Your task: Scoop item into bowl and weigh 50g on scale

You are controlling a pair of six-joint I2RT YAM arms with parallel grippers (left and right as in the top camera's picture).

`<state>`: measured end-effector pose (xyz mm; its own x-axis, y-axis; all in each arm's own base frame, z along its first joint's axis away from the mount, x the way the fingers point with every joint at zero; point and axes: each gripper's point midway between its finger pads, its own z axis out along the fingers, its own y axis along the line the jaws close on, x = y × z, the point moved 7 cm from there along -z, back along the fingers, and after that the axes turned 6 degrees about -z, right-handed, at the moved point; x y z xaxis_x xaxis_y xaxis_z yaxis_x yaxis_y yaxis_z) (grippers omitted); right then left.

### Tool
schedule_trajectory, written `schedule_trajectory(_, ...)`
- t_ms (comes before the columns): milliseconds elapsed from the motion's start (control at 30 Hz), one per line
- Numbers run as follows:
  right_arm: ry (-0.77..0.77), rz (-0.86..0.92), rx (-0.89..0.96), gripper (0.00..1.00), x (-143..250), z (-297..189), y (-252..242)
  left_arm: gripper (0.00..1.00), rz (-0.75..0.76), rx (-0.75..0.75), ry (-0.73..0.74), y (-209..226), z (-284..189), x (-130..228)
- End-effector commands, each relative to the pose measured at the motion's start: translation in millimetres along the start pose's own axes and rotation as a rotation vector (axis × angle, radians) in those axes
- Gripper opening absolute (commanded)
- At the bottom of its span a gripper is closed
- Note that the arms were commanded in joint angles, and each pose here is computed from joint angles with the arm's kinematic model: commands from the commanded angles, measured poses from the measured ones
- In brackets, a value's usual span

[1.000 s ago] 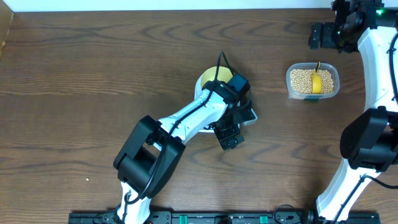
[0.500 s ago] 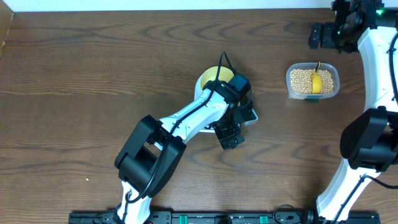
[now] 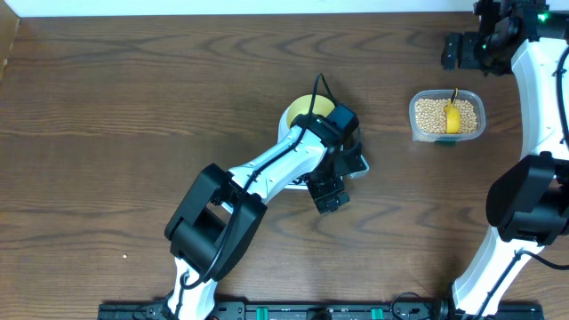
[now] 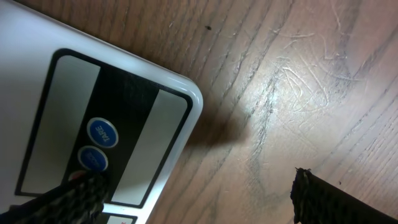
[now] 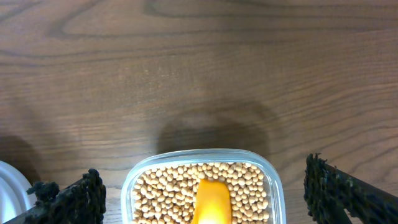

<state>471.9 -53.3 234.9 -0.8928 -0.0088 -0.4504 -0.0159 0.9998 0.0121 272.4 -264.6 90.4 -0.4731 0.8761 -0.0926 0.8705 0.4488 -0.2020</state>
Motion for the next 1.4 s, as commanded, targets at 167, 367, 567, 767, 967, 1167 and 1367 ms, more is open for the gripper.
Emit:
schedule_trajectory(167, -0.008, -0.004, -0.004, 0.99, -2.6, -1.4, 0.0, 0.98, -0.055, -0.051, 0.076, 25.0, 27.8, 11.4)
schedule_trajectory(367, -0.008, -0.004, -0.004, 0.99, -2.6, -1.4, 0.0, 0.98, -0.056, -0.076, 0.061, 30.0, 28.0, 8.9)
schedule_trajectory(567, -0.008, -0.004, -0.004, 0.99, -2.6, -1.4, 0.0, 0.98, -0.054, -0.094, -0.003, 24.8, 4.9, 3.1)
schedule_trajectory(767, -0.008, -0.004, -0.004, 0.99, -2.6, -1.4, 0.0, 0.98, -0.112, -0.008, -0.118, -4.6, -44.8, 2.1)
schedule_trajectory(967, -0.008, -0.004, -0.004, 0.99, -2.6, -1.4, 0.0, 0.98, -0.302, 0.020, -0.044, -20.0, -69.9, 28.3)
schedule_trajectory(1167, -0.008, -0.004, -0.004, 0.99, -2.6, -1.4, 0.0, 0.98, -0.491, -0.125, -0.062, -8.3, -87.1, 42.9)
schedule_trajectory(1367, -0.008, -0.004, -0.004, 0.99, -2.6, -1.4, 0.0, 0.98, -0.666, -0.148, -0.059, 15.2, -88.0, 57.7)
